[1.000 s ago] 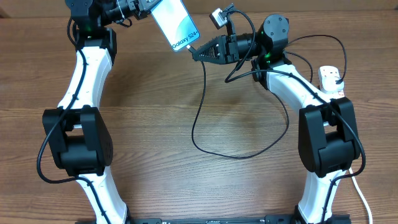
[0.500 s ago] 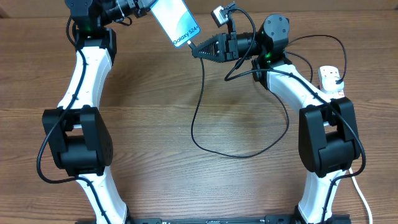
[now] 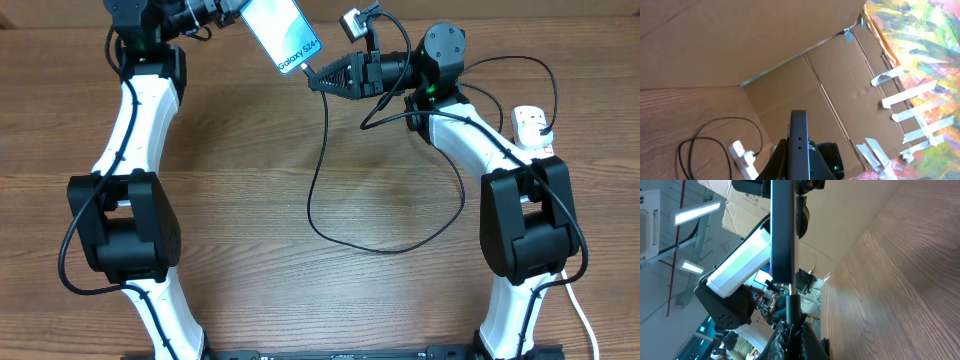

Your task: Plug charger to phone and switch on socket

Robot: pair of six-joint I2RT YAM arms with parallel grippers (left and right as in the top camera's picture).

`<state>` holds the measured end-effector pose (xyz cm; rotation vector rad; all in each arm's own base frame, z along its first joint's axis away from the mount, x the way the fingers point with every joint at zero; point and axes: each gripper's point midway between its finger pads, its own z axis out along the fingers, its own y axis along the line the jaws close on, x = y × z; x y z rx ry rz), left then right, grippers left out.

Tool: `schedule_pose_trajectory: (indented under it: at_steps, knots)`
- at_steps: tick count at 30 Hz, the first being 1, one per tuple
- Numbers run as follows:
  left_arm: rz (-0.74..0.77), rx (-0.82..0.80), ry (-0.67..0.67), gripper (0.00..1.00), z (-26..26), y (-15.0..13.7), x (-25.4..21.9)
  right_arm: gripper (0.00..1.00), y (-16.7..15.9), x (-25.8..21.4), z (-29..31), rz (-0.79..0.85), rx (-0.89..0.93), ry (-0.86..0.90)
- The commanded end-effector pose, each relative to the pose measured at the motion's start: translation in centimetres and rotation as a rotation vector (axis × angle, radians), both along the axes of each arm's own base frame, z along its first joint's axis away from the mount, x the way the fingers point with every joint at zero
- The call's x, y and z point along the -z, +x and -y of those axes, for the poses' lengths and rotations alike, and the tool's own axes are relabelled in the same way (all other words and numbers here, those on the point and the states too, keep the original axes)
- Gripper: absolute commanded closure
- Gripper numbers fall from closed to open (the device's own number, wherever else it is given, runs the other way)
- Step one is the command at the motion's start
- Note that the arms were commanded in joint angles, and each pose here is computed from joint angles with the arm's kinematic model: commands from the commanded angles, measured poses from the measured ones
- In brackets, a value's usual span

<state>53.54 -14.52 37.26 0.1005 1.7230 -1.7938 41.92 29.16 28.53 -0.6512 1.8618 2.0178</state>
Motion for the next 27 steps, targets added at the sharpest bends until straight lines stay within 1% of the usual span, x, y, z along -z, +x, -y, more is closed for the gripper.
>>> schedule_pose_trajectory:
  at_steps: [1, 27]
  knots:
    - [0.018, -0.001, -0.001, 0.96, -0.52, -0.39, -1.17, 0.96, 0.59, -0.02, -0.03, -0.012, 0.032, 0.009]
    - [0.026, 0.013, 0.004, 0.96, 0.17, -0.62, -1.15, 0.96, 0.59, 0.00, -0.04, -0.012, 0.032, 0.009]
